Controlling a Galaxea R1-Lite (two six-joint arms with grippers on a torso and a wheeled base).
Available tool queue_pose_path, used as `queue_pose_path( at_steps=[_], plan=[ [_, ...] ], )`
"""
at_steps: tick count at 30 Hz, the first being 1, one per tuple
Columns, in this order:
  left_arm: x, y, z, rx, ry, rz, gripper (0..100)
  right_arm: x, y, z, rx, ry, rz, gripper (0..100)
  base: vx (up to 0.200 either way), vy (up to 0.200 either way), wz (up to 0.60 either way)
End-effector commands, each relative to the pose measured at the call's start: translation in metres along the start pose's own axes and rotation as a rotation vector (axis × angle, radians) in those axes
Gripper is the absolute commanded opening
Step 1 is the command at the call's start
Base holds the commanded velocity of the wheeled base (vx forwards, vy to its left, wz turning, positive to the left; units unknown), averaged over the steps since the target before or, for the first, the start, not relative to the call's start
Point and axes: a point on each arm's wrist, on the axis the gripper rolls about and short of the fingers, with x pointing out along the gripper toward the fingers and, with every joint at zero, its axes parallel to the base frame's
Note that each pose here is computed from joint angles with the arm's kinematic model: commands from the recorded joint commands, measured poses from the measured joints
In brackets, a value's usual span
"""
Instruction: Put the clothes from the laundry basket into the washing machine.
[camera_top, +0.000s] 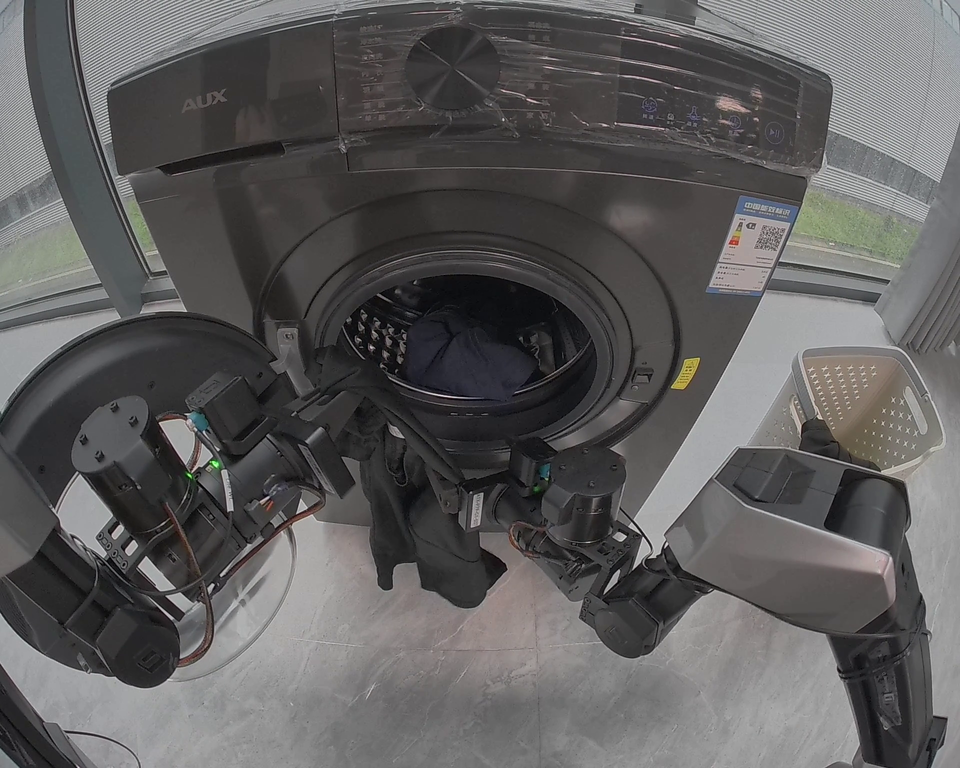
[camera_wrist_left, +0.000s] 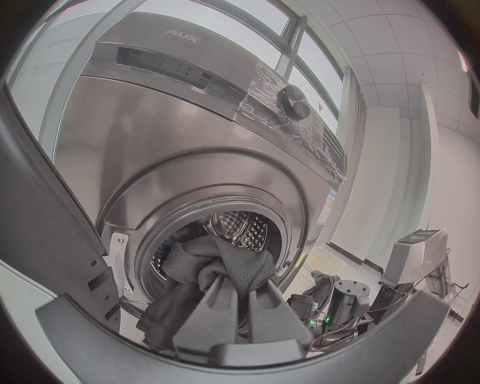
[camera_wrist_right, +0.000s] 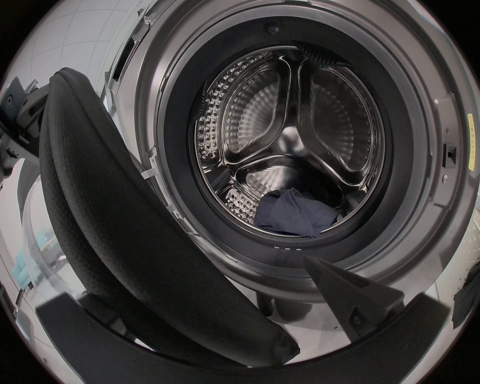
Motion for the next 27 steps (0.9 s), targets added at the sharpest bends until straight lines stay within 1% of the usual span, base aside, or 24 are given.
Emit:
queue_pose_path(
  at_steps=[1, 4, 6, 7, 9, 10, 11, 17, 20, 21, 22, 23, 24, 27],
  plan=[
    [0.0, 0.001, -0.001, 0.0, 0.003, 0.004, 0, -0.008, 0.001, 0.009, -0.001, 0.003, 0.003, 100, 0.0, 0.0, 0.0],
    [0.001, 0.001, -0.002, 0.0, 0.005, 0.004, 0, -0.017, 0.0, 0.011, -0.005, 0.024, 0.003, 100, 0.0, 0.0, 0.0],
    [0.0, 0.001, -0.001, 0.001, 0.003, 0.004, 0, -0.019, -0.001, 0.012, -0.005, 0.024, 0.003, 100, 0.0, 0.0, 0.0],
    [0.0, 0.001, 0.0, 0.002, -0.001, 0.003, 0, -0.02, -0.007, 0.013, -0.007, 0.03, -0.012, 100, 0.0, 0.0, 0.0],
    [0.0, 0.001, 0.0, 0.001, 0.0, 0.003, 0, -0.019, -0.012, 0.014, -0.008, 0.03, -0.024, 100, 0.0, 0.0, 0.0],
    [0.0, 0.001, 0.0, 0.001, 0.0, 0.003, 0, -0.019, -0.012, 0.014, -0.008, 0.03, -0.024, 100, 0.0, 0.0, 0.0],
    [0.0, 0.001, 0.0, 0.003, -0.001, 0.003, 0, -0.018, -0.021, 0.014, -0.009, 0.034, -0.046, 100, 0.0, 0.0, 0.0],
    [-0.001, 0.001, 0.001, 0.003, -0.003, 0.003, 0, -0.014, -0.049, 0.02, -0.011, 0.024, -0.11, 100, 0.0, 0.0, 0.0],
    [-0.001, 0.001, -0.001, 0.003, 0.005, 0.004, 0, -0.015, -0.058, 0.029, -0.013, 0.004, -0.131, 100, 0.0, 0.0, 0.0],
    [-0.001, 0.001, -0.001, 0.004, 0.005, 0.004, 0, -0.016, -0.061, 0.034, -0.023, -0.005, -0.136, 100, 0.0, 0.0, 0.0],
    [-0.001, 0.001, -0.001, 0.004, 0.005, 0.004, 0, -0.016, -0.061, 0.035, -0.025, -0.008, -0.138, 100, 0.0, 0.0, 0.0],
    [-0.001, 0.001, -0.001, 0.004, 0.005, 0.004, 0, -0.018, -0.062, 0.043, -0.031, -0.023, -0.141, 100, 0.0, 0.0, 0.0],
    [-0.002, 0.0, -0.001, 0.002, 0.008, 0.003, 0, -0.02, -0.061, 0.047, -0.032, -0.029, -0.138, 100, 0.0, 0.0, 0.0],
    [-0.002, 0.0, -0.002, 0.001, 0.01, 0.0, 0, -0.024, -0.058, 0.048, -0.032, -0.021, -0.131, 100, 0.0, 0.0, 0.0]
  ],
)
